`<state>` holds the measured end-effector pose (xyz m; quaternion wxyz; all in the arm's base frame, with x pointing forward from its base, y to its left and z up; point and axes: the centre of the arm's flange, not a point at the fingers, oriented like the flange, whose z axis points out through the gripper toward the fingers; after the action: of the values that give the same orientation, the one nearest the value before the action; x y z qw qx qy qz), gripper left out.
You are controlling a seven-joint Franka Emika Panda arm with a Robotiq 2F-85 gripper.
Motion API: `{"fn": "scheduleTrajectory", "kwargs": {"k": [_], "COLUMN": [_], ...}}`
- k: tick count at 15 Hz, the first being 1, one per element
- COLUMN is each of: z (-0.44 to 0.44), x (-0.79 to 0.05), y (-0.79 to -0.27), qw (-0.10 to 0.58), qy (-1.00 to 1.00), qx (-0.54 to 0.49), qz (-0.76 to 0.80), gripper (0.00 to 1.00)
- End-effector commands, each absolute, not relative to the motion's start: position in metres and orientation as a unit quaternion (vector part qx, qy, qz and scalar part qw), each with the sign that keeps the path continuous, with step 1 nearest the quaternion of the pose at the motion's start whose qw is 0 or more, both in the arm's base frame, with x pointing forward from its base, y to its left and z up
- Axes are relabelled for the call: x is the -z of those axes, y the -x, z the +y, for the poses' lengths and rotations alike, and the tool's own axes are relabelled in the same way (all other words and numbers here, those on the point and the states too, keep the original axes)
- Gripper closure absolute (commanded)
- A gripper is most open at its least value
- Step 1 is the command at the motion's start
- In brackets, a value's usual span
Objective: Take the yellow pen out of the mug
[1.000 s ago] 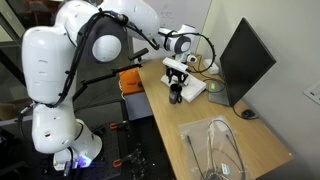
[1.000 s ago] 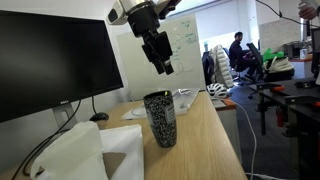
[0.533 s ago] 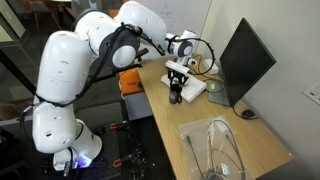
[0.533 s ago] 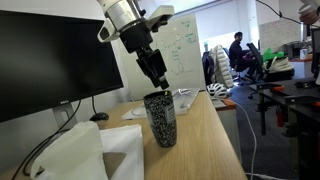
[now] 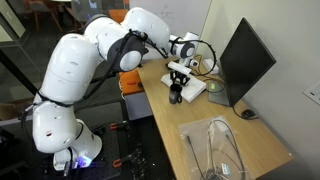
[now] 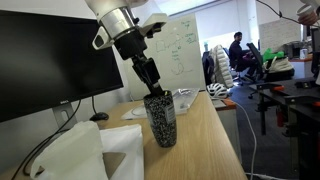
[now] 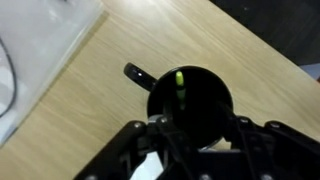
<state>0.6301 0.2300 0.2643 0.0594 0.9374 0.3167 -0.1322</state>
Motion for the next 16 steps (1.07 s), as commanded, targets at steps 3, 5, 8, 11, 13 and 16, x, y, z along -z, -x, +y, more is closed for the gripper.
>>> {"fn": "scheduleTrajectory", "kwargs": {"k": [3, 5, 8, 11, 13, 16], "z": [0.226, 0.225, 0.224, 0.227, 0.231, 0.235], "x": [-0.261, -0.254, -0.243, -0.236, -0.234, -0.232], "y": [-0.642, -0.643, -0.645, -0.646, -0.648, -0.651], "qw": [0.073, 0.074, 0.075, 0.079, 0.088, 0.115], "qy": [-0.934, -0.933, -0.931, -0.928, -0.924, -0.916], "qx": [0.159, 0.166, 0.178, 0.184, 0.191, 0.211], "qz": [0.31, 0.309, 0.309, 0.314, 0.319, 0.32], "gripper": [0.48, 0.46, 0.46, 0.48, 0.48, 0.5]}}
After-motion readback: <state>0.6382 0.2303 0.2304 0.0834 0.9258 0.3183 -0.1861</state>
